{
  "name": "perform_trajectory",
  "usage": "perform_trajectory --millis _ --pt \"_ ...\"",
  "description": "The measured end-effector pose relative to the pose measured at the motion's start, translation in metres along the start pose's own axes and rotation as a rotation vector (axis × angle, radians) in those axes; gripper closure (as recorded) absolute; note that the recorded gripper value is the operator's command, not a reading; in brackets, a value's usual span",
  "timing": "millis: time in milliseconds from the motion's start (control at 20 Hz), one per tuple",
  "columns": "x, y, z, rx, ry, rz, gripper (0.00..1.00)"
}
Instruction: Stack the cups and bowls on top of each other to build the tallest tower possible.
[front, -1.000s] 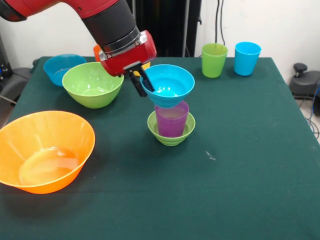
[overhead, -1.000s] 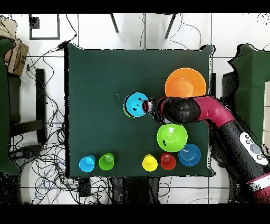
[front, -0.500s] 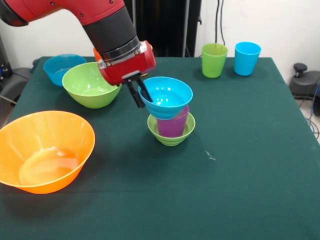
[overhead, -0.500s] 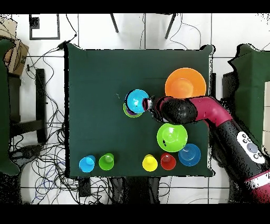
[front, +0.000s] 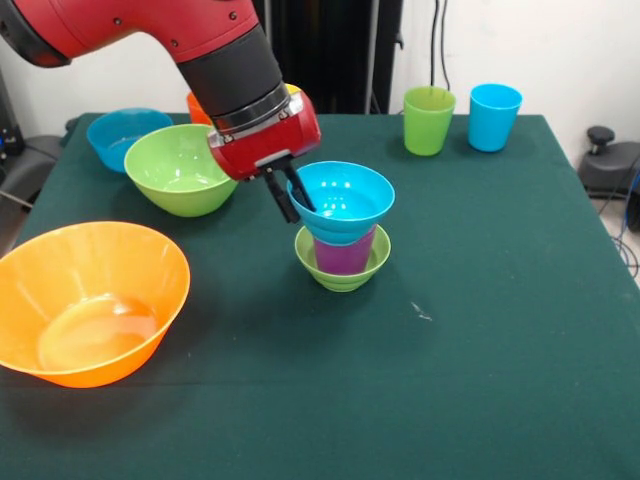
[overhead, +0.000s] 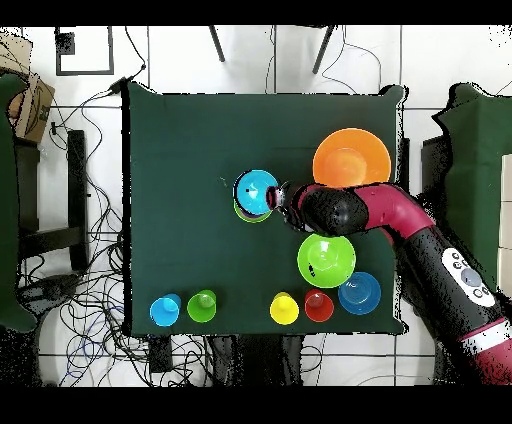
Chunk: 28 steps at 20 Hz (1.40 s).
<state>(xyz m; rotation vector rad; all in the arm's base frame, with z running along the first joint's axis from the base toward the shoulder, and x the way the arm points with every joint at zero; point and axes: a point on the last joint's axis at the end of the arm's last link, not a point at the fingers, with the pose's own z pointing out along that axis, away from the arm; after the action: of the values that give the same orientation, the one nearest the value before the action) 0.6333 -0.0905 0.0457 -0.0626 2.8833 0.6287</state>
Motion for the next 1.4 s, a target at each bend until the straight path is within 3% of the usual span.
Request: perform_trajectory --millis 850,1400 --pt "0.0026 0.0004 0.0036 -0.008 0.006 0.005 1.0" --pt "0.0076 -0.0008 0.0039 -0.006 0.037 0.007 1.0"
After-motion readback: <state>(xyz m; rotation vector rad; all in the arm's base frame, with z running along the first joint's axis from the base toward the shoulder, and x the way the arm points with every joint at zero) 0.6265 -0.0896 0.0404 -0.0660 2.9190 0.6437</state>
